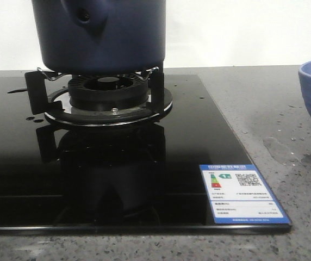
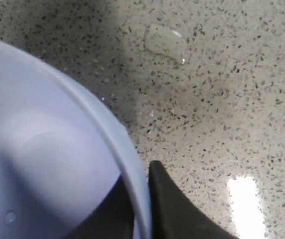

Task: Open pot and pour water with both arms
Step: 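Lower the bowl onto the counter with the right gripper and release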

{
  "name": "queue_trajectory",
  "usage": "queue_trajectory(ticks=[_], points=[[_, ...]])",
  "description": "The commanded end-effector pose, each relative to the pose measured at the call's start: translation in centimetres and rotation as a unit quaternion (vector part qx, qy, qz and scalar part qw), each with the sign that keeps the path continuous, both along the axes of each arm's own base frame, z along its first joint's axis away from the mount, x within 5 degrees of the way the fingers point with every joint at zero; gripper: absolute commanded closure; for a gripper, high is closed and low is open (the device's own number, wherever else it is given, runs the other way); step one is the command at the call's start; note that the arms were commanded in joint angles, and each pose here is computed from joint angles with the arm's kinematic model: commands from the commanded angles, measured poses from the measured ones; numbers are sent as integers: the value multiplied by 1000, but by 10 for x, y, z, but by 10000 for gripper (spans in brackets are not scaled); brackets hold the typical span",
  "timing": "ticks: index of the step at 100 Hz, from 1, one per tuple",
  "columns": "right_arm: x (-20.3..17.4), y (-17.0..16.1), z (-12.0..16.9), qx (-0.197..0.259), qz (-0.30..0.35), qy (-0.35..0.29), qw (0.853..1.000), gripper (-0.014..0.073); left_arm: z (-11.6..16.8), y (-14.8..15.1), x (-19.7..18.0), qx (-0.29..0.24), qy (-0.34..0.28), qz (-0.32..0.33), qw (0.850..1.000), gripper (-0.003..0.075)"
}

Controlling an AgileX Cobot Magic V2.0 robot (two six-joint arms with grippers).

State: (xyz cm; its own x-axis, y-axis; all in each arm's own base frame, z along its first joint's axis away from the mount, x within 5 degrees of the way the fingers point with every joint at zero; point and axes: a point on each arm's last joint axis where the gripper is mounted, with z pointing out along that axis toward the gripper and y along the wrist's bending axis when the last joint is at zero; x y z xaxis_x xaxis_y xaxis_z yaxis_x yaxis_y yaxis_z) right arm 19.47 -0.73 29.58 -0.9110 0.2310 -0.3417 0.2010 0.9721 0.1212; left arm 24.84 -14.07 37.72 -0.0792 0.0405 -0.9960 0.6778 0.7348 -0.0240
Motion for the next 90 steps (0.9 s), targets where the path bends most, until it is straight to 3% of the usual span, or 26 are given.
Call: queue_trajectory(ticks=[1,24,36,49,56,61,75,90], points=[[1,-1,13,0,-2,-43,999,546,21,0,-2,-41,-25,-24,999,478],[-5,-5,27,-29,2,-56,998,216,8,-8,7,-19,-27,-47,998,478],[-15,-5,67,-40,0,-137,990,174,4,-9,11,-15,-24,-46,999,478],[-37,-3,122,-44,-3,-248,968,177,-5,-12,18,-1,-21,-48,999,478],[-51,-1,147,-43,-3,-297,954,214,-9,-14,21,3,-16,-49,999,478],[-63,0,161,-45,-4,-326,944,288,-12,-15,23,6,-13,-51,999,478],[-88,2,184,-49,-5,-382,923,667,-13,-16,27,8,-13,-51,999,478],[-99,4,189,-47,-5,-403,914,658,-5,-19,33,5,-25,-50,998,478]])
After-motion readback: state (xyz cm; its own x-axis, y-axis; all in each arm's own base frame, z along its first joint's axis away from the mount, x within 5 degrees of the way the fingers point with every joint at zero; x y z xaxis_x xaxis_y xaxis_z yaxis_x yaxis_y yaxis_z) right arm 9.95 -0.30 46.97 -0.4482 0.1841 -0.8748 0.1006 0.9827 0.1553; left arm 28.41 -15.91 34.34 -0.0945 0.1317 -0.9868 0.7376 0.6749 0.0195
